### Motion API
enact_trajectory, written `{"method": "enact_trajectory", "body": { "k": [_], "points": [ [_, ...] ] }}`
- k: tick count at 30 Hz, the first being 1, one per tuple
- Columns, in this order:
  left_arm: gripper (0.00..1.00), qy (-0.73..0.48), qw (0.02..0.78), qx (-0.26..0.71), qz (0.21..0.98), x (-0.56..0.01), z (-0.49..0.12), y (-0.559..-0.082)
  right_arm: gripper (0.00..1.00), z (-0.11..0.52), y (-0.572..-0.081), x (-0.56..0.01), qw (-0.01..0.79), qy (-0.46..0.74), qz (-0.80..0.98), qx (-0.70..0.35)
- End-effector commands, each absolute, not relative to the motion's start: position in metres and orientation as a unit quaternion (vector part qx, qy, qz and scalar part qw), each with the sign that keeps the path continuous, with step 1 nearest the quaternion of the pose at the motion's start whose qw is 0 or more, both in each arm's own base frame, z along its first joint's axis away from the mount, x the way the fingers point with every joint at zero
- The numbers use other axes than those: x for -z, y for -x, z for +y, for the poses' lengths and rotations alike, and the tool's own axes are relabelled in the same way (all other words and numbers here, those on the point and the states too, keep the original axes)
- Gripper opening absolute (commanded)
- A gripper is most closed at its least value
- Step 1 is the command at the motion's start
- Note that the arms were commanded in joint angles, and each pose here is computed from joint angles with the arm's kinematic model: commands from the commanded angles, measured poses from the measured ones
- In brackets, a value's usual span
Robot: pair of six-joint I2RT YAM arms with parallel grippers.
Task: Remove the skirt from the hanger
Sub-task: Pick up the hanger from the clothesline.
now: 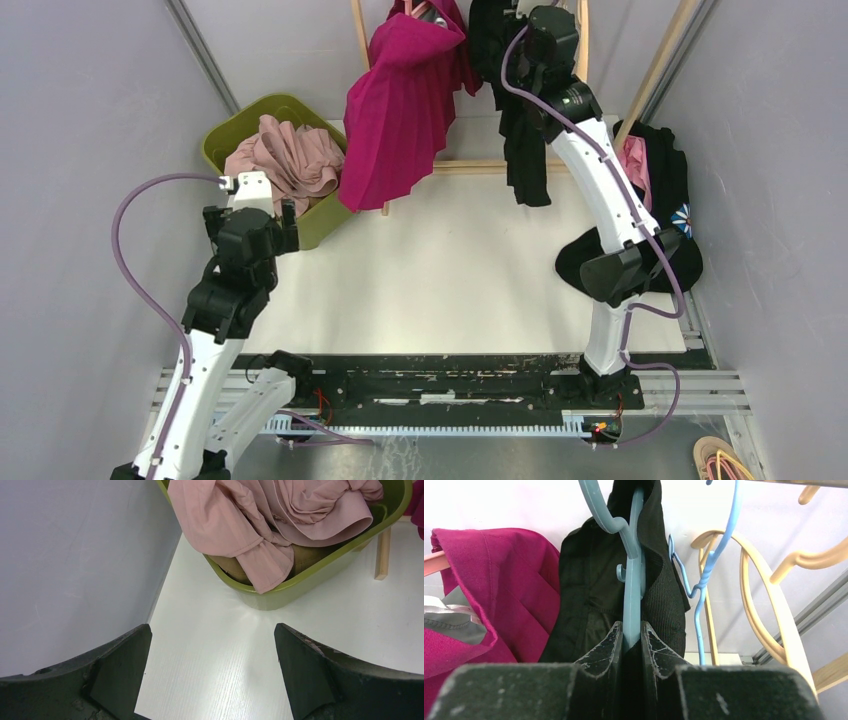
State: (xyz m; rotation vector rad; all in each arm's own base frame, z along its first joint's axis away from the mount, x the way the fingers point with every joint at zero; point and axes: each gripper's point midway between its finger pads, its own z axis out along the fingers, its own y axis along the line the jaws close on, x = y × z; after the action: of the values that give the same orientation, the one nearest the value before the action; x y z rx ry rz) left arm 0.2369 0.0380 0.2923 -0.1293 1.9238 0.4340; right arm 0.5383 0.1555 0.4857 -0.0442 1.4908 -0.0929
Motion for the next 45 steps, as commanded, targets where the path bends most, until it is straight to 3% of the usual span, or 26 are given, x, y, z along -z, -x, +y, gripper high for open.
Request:
{"method": "enact_trajectory", "body": {
  "k": [1, 7, 18, 45],
  "points": [
    [0.99, 0.063, 0.569, -0.172, 0.802, -0.299, 0.034, -0.246, 0.01, 0.152, -0.505, -0.588, 0.838, -0.017, 0.546, 0.009],
    [1.0, 0.049, 0.559, -0.166, 0.811, -0.286, 0.027, -0.254, 0.01, 0.16, -0.521, -0.572, 0.835, 0.046, 0.535, 0.123],
    [1.0, 0.032, 0.546, -0.165, 0.821, -0.274, 0.02, -0.27, 0.01, 0.136, -0.524, -0.57, 0.823, 0.053, 0.492, 0.278],
    [1.0, 0.004, 0.547, -0.153, 0.823, -0.268, 0.006, -0.285, 0.01, 0.169, -0.479, -0.604, 0.823, 0.141, 0.401, 0.378]
  ]
}}
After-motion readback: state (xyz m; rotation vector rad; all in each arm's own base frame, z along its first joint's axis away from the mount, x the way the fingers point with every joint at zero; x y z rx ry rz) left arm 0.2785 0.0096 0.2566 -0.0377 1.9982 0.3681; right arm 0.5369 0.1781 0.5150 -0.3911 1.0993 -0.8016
